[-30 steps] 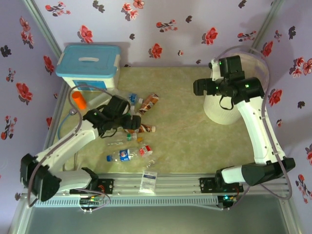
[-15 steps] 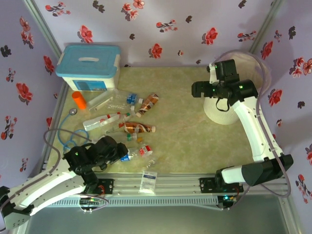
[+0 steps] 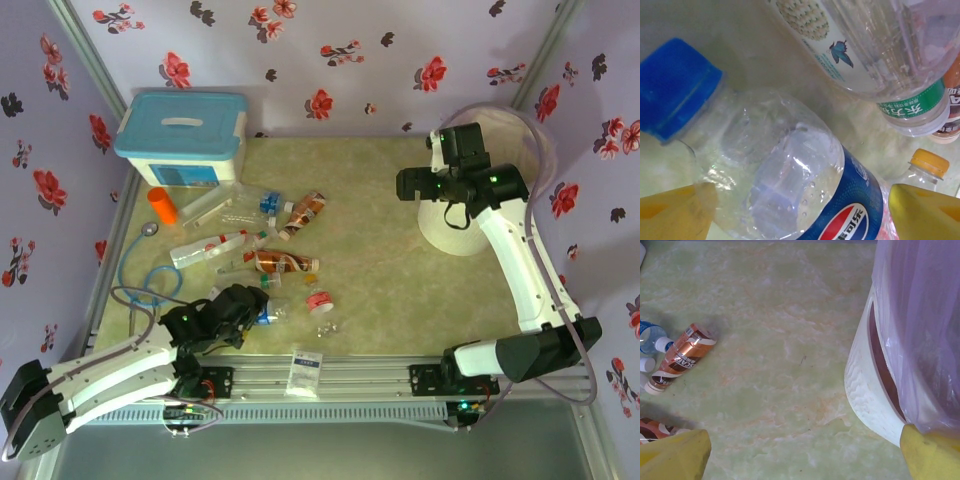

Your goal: Put the plastic bottles in the bin

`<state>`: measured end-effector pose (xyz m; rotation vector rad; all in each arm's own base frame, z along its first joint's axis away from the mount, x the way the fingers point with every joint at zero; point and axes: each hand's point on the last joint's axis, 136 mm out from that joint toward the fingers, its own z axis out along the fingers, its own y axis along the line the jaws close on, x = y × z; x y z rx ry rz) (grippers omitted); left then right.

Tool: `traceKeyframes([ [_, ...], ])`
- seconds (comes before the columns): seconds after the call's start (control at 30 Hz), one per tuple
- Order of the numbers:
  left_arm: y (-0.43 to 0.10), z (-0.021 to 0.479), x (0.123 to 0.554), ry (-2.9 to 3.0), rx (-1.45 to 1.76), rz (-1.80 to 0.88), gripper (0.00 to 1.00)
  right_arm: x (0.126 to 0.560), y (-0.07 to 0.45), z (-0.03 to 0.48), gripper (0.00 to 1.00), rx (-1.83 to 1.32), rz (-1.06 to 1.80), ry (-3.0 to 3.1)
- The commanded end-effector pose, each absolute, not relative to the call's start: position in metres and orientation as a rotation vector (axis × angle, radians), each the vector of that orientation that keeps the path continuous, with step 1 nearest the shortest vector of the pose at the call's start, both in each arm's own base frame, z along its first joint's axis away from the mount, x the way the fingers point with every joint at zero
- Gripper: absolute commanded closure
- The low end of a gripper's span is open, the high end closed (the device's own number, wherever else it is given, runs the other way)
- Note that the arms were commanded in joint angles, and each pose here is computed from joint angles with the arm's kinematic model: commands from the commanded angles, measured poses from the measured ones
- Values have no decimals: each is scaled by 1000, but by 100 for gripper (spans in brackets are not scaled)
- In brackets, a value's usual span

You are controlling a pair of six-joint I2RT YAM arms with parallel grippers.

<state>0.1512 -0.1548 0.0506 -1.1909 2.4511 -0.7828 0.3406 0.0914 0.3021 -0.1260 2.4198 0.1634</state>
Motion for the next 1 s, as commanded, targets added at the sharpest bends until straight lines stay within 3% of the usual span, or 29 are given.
traceKeyframes([
  [0.0,-158,49,161,2363,-1268,-832,13,337,84,299,2,-123,114,2427],
  [0.43,-159,60,171,2317,-1227,-841,30,336,84,300,2,-127,117,2425],
  [0.7,-156,54,173,2296,-1243,-829,31,335,84,301,2,-133,119,2421],
  [0.77,-158,54,173,2294,-1245,-833,35,334,83,300,3,-133,114,2424],
  [0.97,-165,100,186,2266,-1101,-855,45,333,89,306,3,-151,161,2411],
])
